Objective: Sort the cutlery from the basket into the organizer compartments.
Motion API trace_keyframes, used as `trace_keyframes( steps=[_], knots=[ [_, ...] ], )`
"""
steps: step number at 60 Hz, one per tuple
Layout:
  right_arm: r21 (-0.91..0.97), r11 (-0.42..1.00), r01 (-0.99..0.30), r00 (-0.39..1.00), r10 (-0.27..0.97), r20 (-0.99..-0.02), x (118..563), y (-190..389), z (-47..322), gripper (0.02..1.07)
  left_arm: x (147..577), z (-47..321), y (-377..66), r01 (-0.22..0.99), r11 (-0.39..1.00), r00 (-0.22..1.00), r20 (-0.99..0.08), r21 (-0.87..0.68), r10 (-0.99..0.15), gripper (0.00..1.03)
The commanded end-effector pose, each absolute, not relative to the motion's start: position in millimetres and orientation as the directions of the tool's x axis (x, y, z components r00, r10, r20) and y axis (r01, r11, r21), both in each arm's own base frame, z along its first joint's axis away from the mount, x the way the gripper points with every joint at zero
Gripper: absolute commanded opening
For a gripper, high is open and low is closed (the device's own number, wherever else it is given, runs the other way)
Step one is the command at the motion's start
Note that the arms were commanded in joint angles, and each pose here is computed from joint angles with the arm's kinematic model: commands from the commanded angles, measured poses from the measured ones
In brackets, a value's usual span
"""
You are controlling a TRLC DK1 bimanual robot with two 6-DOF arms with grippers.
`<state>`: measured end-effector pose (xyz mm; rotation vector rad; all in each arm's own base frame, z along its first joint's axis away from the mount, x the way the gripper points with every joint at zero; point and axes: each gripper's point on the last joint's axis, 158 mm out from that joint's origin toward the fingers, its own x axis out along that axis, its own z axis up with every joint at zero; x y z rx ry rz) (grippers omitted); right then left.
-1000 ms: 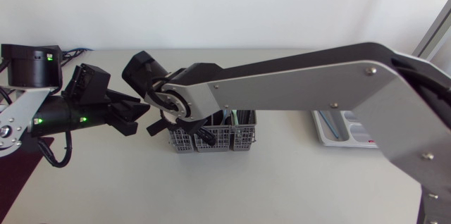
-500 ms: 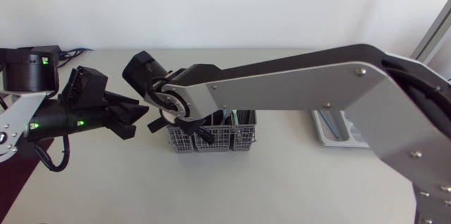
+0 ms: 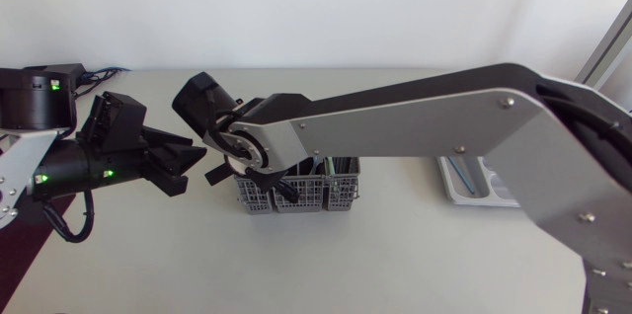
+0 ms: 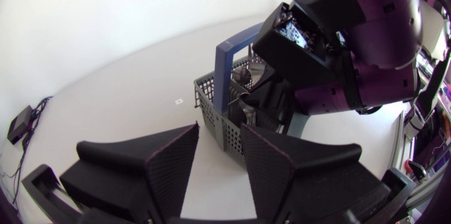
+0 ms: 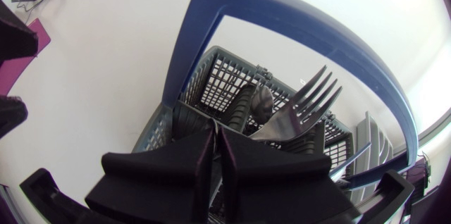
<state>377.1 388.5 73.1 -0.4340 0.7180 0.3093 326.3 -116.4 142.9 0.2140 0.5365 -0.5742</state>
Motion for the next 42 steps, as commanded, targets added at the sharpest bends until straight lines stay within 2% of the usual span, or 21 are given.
trace_keyframes(
  steps=[1,19,42],
  knots=[
    [-0.312,0.847,-0.431,0.703,0.099,-0.704,372.8,375.6,62.9,0.08,319.4,136.9,-116.2,0.578,0.815,0.698,-0.545,0.046,-0.464,0.42],
    [-0.304,0.83,-0.468,0.732,0.171,-0.66,360.2,372.4,101.8,0.08,316.3,150.9,-114.7,0.573,0.817,0.723,-0.511,0.066,-0.466,0.42],
    [-0.263,0.784,-0.562,0.752,0.353,-0.556,334.1,371.0,167.5,0.08,307.8,173.6,-118.8,0.586,0.803,0.747,-0.454,0.103,-0.486,0.43]
  ],
)
